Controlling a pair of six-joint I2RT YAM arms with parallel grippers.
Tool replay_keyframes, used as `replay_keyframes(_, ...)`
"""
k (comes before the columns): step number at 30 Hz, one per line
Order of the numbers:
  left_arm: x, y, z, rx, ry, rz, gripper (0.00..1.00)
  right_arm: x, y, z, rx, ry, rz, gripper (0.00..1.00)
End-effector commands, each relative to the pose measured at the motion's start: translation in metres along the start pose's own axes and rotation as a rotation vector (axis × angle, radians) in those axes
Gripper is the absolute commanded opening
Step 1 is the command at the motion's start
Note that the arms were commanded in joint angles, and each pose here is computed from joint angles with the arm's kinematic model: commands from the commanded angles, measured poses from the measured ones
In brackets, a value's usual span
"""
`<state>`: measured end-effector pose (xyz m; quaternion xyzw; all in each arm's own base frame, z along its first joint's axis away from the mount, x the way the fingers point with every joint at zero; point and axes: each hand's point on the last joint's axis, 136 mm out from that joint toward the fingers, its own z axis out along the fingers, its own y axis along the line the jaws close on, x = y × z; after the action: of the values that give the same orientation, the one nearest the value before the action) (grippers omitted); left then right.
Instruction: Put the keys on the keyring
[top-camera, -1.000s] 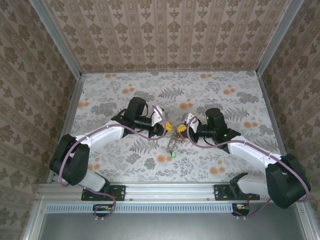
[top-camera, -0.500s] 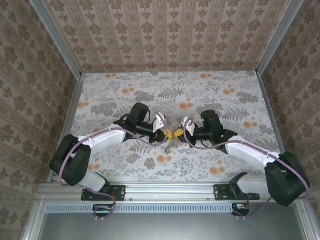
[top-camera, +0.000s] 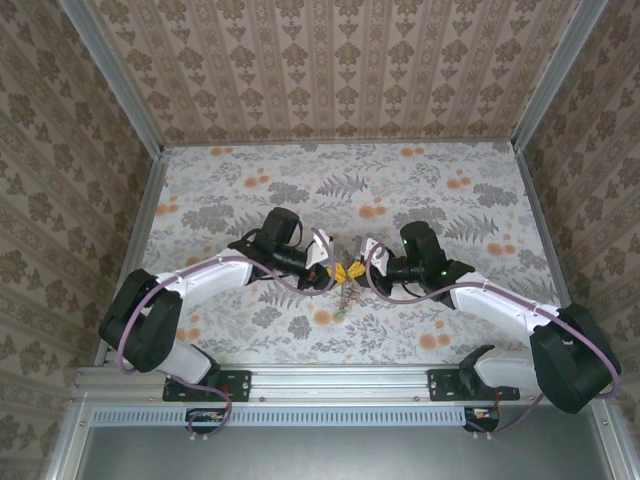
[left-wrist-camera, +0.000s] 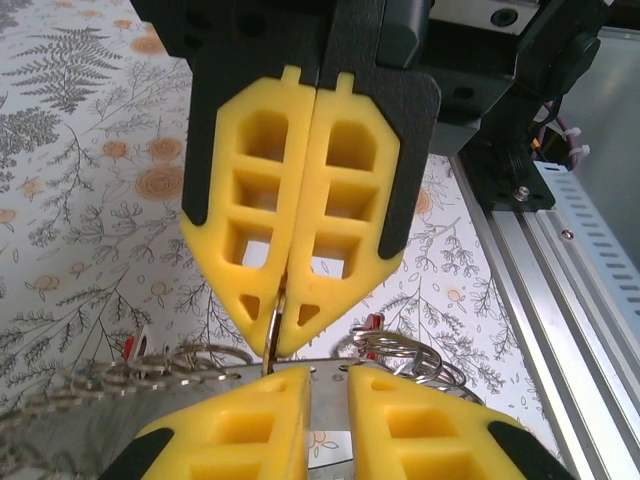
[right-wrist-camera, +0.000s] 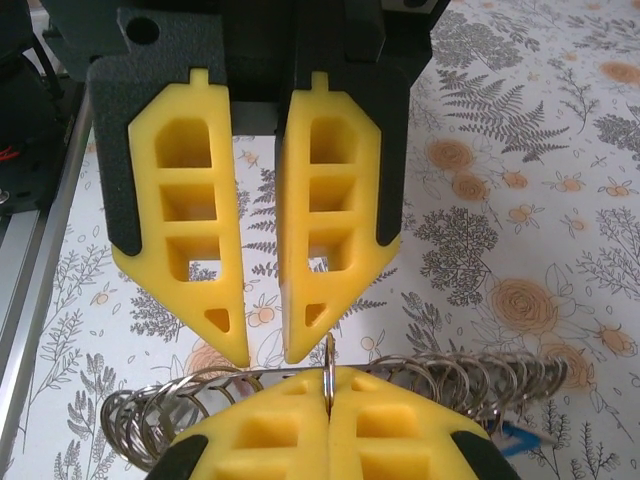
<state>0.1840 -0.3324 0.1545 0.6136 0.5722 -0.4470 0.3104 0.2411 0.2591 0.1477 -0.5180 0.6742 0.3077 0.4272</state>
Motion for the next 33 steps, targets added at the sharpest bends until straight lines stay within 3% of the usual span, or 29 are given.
replay_keyframes(1, -0.02, -0.001, -0.002, 0.014, -0.038, 0.071, 0.18, 0.003, 0.015, -0.004, -0.049, 0.017, -0.026, 0.0)
replay_keyframes(23, -0.009, -0.009, 0.01, 0.102, 0.034, 0.045, 0.18, -0.003, 0.017, -0.005, -0.055, 0.002, -0.056, 0.0)
replay_keyframes(29, -0.002, -0.013, 0.01, 0.125, 0.065, 0.04, 0.09, -0.001, 0.014, -0.005, -0.032, 0.013, -0.032, 0.0)
replay_keyframes(33, -0.007, -0.011, 0.007, 0.103, 0.054, 0.066, 0.08, 0.002, 0.009, -0.005, 0.001, 0.026, 0.022, 0.0)
